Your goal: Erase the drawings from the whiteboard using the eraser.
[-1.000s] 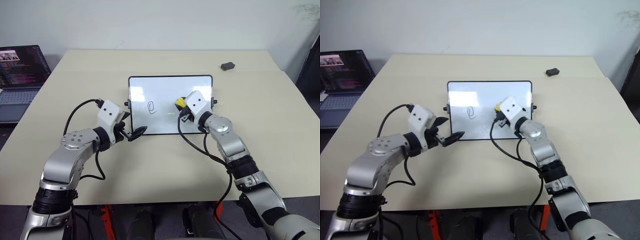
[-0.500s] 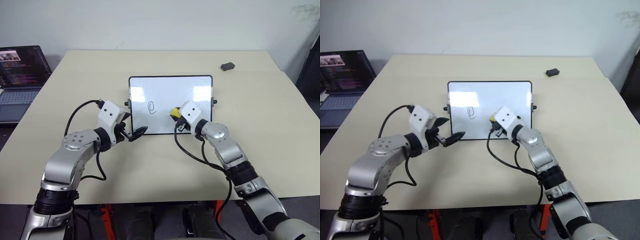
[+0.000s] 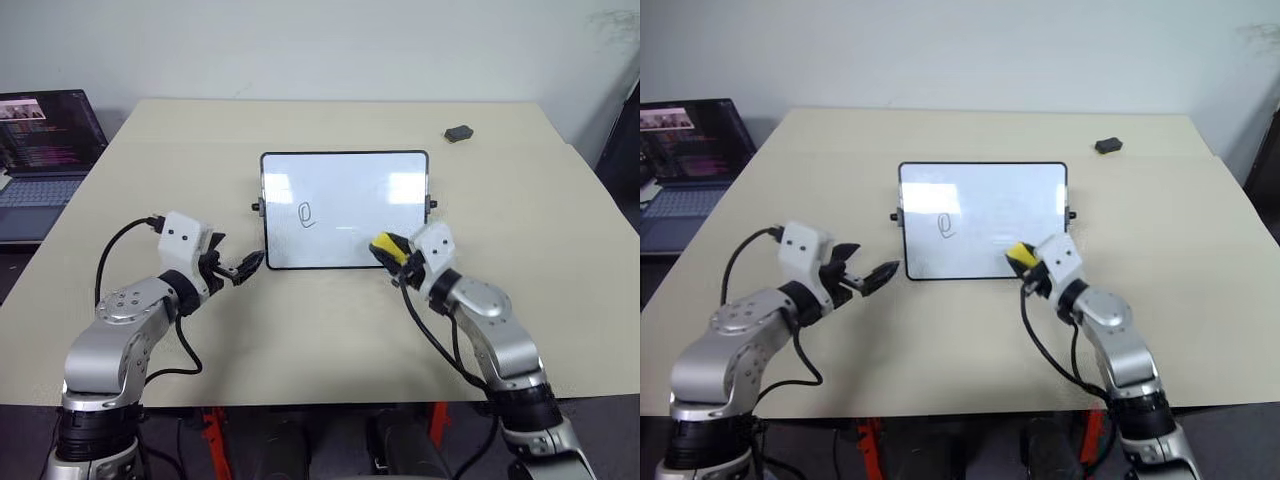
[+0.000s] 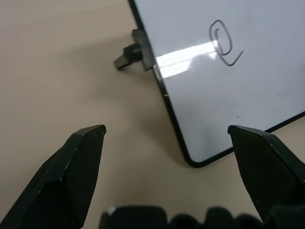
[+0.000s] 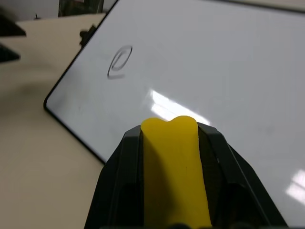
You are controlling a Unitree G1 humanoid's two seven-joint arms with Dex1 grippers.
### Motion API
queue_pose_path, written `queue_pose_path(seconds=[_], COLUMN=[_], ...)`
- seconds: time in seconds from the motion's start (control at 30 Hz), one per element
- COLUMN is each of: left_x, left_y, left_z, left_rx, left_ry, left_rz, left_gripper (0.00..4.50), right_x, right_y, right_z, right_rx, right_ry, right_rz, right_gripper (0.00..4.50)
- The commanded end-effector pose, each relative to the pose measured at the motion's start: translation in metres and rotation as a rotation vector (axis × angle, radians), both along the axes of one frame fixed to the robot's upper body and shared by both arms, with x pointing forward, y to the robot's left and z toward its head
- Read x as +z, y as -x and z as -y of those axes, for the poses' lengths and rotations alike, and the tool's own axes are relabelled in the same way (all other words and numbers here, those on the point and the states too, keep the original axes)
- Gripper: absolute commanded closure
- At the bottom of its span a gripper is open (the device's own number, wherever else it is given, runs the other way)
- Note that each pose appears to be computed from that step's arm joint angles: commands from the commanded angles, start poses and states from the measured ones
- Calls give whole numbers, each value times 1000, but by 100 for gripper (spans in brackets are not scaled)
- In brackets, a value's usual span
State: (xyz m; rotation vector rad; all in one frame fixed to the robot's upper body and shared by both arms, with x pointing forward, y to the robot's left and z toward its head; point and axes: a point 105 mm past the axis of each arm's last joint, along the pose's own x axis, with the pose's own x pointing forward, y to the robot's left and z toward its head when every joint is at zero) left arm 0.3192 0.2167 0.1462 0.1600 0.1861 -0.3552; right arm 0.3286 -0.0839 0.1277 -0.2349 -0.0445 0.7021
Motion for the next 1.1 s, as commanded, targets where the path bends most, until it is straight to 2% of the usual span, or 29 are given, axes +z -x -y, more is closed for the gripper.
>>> queue_pose_path(seconds=[0.03, 0.2, 0.5, 0.63, 0.7, 0.8, 0.93, 1.0, 1.1], left_x=[16, 20, 25, 32, 37, 43, 40, 38, 34], left_y=[3, 1, 4, 3, 1, -3, -5, -4, 2], left_z=[-7, -12, -20, -16, -10, -6, 1, 5, 7], left_rx=[62, 124, 99, 19, -53, -115, -181, -211, -248], left_ry=[-9, -8, -35, -44, -66, -94, -118, -124, -118], left_rz=[76, 99, 45, 35, 28, 16, -14, -24, -50], left_gripper=[0, 0, 0, 0, 0, 0, 0, 0, 0], right_x=[13, 14, 54, 79, 89, 96, 89, 73, 34], right_y=[8, 6, -23, -44, -59, -75, -90, -93, -90], right_z=[-3, -10, -68, -96, -111, -131, -137, -135, -130], right_rx=[26, 60, 140, 153, 147, 151, 124, 129, 171], right_ry=[-12, 22, 36, 33, 9, 61, 132, 195, 291], right_rz=[41, 67, 280, 360, 345, 372, 384, 376, 314], right_gripper=[333, 333, 333, 333, 333, 333, 334, 334, 334])
